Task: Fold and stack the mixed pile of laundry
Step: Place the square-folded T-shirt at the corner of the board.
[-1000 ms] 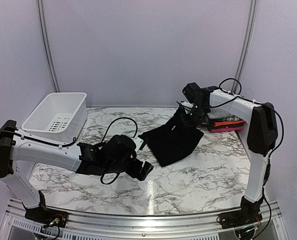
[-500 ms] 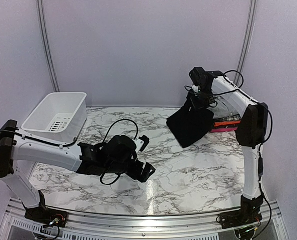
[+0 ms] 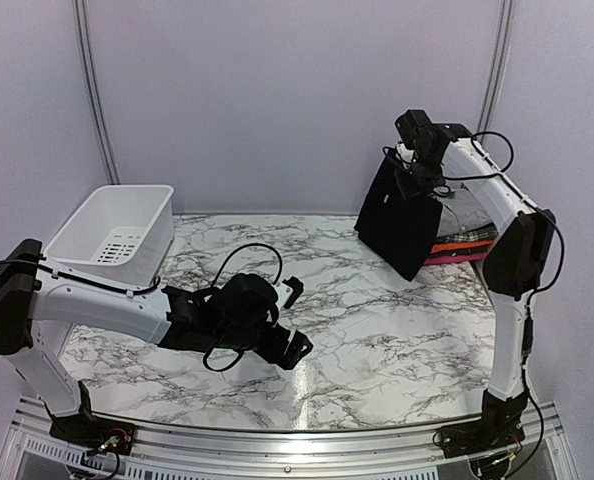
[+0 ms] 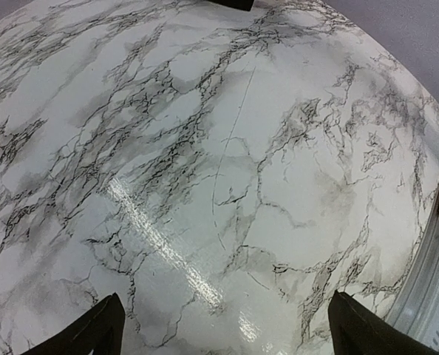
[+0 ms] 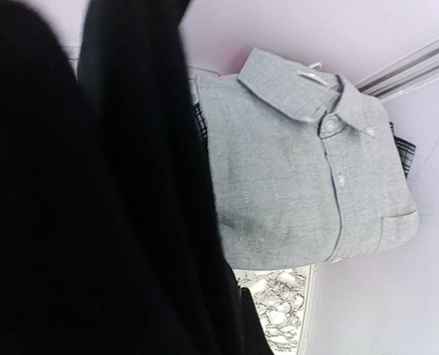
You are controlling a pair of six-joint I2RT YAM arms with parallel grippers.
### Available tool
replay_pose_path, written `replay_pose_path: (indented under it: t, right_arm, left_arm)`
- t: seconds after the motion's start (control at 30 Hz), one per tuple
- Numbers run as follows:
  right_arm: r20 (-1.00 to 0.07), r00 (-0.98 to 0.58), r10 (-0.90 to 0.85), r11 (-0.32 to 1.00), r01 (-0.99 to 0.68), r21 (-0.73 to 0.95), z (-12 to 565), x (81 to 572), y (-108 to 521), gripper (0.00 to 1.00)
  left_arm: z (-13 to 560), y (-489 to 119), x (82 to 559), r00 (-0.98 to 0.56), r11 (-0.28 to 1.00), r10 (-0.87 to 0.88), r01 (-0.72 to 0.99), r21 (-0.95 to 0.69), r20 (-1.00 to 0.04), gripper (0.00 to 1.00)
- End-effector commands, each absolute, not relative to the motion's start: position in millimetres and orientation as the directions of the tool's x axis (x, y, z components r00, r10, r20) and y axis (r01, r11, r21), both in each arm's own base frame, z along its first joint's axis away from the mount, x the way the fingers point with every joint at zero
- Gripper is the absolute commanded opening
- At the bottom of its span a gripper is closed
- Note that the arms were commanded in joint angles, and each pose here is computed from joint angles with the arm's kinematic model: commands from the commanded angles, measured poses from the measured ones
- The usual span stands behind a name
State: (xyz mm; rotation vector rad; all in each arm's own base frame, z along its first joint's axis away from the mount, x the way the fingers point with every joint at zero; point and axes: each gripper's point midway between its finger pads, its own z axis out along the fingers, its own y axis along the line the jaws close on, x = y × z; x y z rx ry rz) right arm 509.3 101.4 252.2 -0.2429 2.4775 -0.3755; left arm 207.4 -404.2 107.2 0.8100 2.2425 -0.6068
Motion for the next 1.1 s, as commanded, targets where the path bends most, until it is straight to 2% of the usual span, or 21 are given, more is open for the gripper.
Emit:
replay_pose_path:
  t: [0.0, 0.33, 0.53, 0.7, 0.8, 1.07]
  right_arm:
    - [-0.676, -0.698, -0.235, 0.955, -0.037, -0.294, 317, 505, 98, 0.00]
    - [-0.755, -0.637, -0.155, 0.970, 0.046, -0.238, 351, 519, 63, 0.00]
    - [-0.744, -0.665, -0.055, 0.977, 0.119, -0.178, 326, 545, 0, 0.00]
    - [-0.776, -0.629, 0.047, 0.980, 0.179, -0.085, 315, 571, -65, 0.00]
    - [-0.751, -0.657, 0.067, 0.988, 0.151, -0.043, 278, 589, -89, 0.03]
    - [-0.756, -0.638, 0.143, 0.966, 0.256, -0.033, 249, 604, -153, 0.00]
  left_arm:
    - [110, -404, 207, -0.583, 0.694, 0.388, 0.695, -0.190, -0.714, 0.99]
    - [100, -402, 205, -0.600, 0.699, 0.395, 0.688, -0.196, -0.696, 0.99]
    - [95, -403, 207, -0.601, 0.706, 0.419, 0.687, -0.172, -0.680, 0.99]
    - [92, -407, 216, -0.609, 0.714, 0.425, 0.680, -0.165, -0.670, 0.99]
    - [88, -409, 221, -0.620, 0.715, 0.433, 0.678, -0.169, -0.655, 0.99]
    - [82, -406, 231, -0.654, 0.733, 0.423, 0.654, -0.188, -0.627, 0.99]
